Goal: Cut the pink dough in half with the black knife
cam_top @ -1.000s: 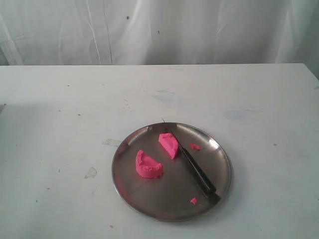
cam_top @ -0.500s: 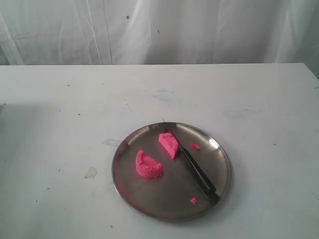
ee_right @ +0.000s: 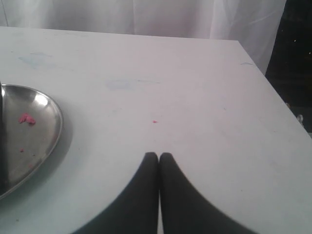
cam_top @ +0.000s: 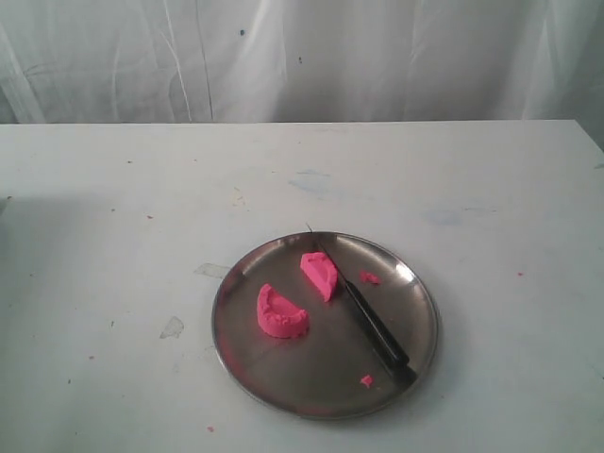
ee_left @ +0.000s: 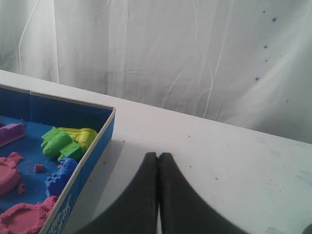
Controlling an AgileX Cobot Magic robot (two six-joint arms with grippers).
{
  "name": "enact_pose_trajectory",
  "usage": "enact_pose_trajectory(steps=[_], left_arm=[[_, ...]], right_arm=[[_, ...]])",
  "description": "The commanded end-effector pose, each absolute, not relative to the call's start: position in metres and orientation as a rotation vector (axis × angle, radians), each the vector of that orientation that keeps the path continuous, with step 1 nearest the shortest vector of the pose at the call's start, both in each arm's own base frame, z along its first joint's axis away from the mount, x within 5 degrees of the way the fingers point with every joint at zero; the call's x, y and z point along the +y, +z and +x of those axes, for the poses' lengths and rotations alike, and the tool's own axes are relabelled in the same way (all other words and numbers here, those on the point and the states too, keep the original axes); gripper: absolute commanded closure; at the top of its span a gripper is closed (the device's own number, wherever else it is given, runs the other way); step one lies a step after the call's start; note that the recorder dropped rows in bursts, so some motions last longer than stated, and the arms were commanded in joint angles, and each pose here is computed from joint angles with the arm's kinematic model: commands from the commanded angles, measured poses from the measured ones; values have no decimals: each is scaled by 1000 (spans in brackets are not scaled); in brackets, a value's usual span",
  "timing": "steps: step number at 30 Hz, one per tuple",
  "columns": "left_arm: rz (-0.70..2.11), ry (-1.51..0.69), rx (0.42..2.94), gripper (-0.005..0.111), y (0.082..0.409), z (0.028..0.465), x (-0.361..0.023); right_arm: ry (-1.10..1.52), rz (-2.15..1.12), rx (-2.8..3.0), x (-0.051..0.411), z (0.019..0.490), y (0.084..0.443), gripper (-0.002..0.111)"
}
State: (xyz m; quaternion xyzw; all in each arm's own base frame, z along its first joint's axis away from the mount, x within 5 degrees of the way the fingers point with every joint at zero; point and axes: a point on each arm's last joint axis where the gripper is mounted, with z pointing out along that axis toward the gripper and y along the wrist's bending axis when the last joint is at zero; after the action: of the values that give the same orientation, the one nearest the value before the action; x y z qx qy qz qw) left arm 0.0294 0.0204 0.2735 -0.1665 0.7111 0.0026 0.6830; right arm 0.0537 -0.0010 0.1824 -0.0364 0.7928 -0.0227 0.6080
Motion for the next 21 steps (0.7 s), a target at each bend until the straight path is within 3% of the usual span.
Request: enact_pose_trajectory(steps=[1,15,18,21], left_arm=[[-365,-7,1582,107,274,29,20],[-349,-11,1582,107,268,32,19],[-436,-87,1706,107,245,36,17],[-445,-88,1997,107,207,34,12]], right_arm=[[-64,-85,1829,-2,53,182,108],[-64,-84,1831,-2,53,182,108],[-64,-84,1831,-2,53,182,108],[-64,-84,1831,-2,53,182,108]])
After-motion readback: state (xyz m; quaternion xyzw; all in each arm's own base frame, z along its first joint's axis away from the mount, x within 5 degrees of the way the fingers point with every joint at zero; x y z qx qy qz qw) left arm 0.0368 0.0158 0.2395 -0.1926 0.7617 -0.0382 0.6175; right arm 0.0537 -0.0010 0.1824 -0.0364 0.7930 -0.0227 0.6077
